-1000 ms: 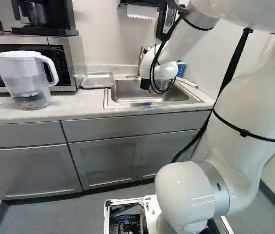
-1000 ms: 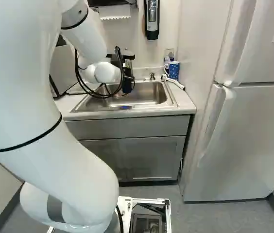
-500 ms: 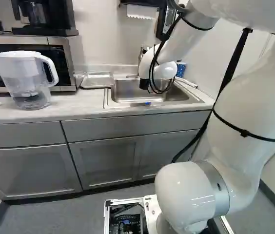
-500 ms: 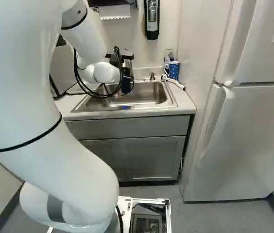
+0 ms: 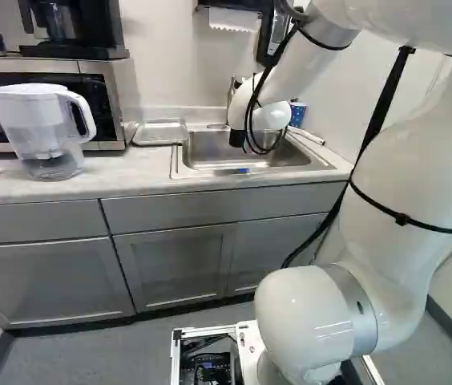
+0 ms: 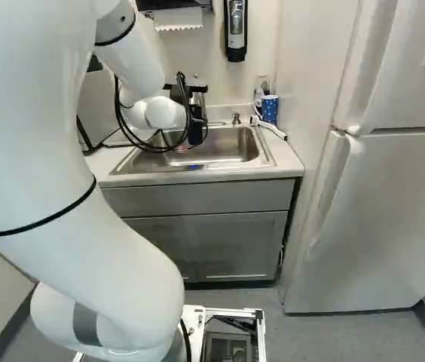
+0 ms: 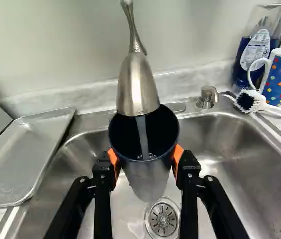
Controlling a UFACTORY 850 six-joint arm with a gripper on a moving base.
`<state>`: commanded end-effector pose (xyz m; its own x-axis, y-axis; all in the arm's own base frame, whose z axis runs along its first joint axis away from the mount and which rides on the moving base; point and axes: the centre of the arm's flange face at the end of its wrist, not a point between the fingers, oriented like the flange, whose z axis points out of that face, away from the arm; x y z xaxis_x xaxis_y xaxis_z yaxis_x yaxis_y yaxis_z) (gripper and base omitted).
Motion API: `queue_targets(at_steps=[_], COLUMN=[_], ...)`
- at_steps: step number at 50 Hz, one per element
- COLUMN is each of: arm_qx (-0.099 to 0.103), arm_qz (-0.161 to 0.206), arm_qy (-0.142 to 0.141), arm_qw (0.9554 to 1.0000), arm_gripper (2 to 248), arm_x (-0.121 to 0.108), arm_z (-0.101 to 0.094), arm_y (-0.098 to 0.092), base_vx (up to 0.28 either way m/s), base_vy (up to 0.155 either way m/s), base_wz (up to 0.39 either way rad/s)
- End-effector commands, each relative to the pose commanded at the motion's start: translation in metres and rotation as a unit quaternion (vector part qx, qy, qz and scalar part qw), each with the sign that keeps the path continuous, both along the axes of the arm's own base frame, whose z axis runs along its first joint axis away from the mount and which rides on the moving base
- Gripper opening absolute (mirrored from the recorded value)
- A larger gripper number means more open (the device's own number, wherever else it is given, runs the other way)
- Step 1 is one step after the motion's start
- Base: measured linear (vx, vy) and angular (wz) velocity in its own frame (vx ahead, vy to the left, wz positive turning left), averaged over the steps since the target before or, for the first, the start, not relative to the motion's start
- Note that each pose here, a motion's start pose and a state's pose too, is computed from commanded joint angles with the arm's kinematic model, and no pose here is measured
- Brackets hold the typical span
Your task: Rinse the cup and place it in the tray
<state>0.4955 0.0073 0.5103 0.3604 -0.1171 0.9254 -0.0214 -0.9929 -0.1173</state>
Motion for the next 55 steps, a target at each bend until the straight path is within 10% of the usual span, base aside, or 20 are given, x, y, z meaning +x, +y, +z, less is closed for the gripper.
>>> queue_targets(at_steps=[55], arm_qx=[0.0], arm_qz=[0.0], arm_qy=[0.0], arm_qw=[1.0], arm_gripper=[122], arm_x=[0.0], arm_z=[0.0], arm_y=[0.0], base_vx=[0.0], base_vy=[0.0], base_wz=[0.0])
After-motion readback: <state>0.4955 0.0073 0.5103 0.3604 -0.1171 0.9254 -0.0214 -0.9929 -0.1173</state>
